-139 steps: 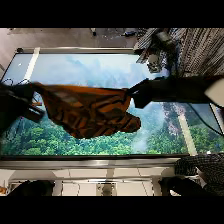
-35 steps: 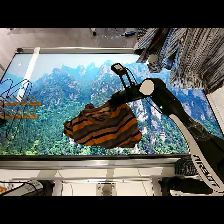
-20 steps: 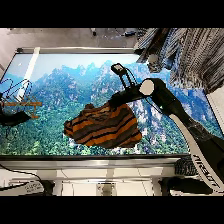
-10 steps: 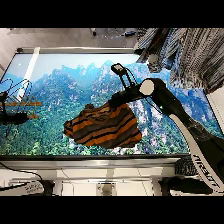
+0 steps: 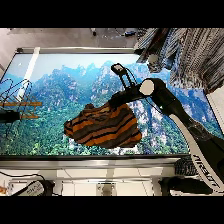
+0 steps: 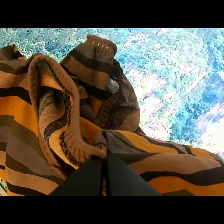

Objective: Fold the clothes and pants, and hang the long-sleeved shirts on hangers.

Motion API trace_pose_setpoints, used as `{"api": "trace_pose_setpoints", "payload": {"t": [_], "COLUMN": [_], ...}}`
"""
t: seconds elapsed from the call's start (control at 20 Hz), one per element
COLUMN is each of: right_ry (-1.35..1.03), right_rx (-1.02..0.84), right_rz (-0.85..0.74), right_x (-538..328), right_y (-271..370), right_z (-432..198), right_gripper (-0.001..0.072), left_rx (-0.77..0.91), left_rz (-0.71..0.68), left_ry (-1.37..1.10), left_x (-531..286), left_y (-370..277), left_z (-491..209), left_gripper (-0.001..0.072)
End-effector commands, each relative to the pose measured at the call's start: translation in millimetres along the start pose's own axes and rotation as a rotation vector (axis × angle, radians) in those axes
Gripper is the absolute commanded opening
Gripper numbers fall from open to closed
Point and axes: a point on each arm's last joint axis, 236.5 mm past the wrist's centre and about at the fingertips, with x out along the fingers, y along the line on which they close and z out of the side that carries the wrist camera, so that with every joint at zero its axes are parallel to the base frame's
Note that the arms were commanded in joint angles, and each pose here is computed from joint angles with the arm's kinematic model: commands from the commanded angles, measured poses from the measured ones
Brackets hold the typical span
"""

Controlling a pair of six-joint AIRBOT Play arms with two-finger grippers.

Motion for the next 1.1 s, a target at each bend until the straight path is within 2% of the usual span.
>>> {"api": "trace_pose_setpoints", "payload": {"t": [0.0,0.1,0.15,0.2,0.35,0.45,0.75,0.9,1.05], "right_ry": [0.000,-0.001,-0.007,-0.015,-0.051,-0.061,-0.073,-0.088,-0.083], "right_rx": [0.000,0.024,0.043,0.048,0.050,0.044,0.017,0.015,0.018], "right_rz": [0.000,-0.002,-0.005,-0.010,-0.040,-0.060,-0.110,-0.119,-0.111], "right_x": [-1,-2,-5,-8,-17,-18,-20,-20,-20], "right_y": [0,0,-1,-2,-11,-17,-28,-30,-28], "right_z": [0,0,1,3,11,13,16,19,18], "right_gripper": [0.0021,0.0021,0.0021,0.0021,0.0021,0.0021,0.0021,0.0018,0.0018], "left_rx": [0.086,0.112,0.177,0.256,0.332,0.300,0.546,0.679,0.734], "left_rz": [0.148,0.166,0.139,0.074,-0.243,-0.371,-0.675,-0.785,-0.883], "left_ry": [-0.109,-0.232,-0.274,-0.307,-0.384,-0.283,-0.049,0.024,0.140], "left_x": [-69,-115,-134,-149,-187,-189,-195,-190,-170], "left_y": [1,-22,-43,-73,-174,-208,-279,-302,-318], "left_z": [18,34,37,37,28,3,-56,-70,-77], "left_gripper": [0.0016,0.0015,0.0014,0.0013,0.0013,0.0014,0.0014,0.0014,0.0014]}}
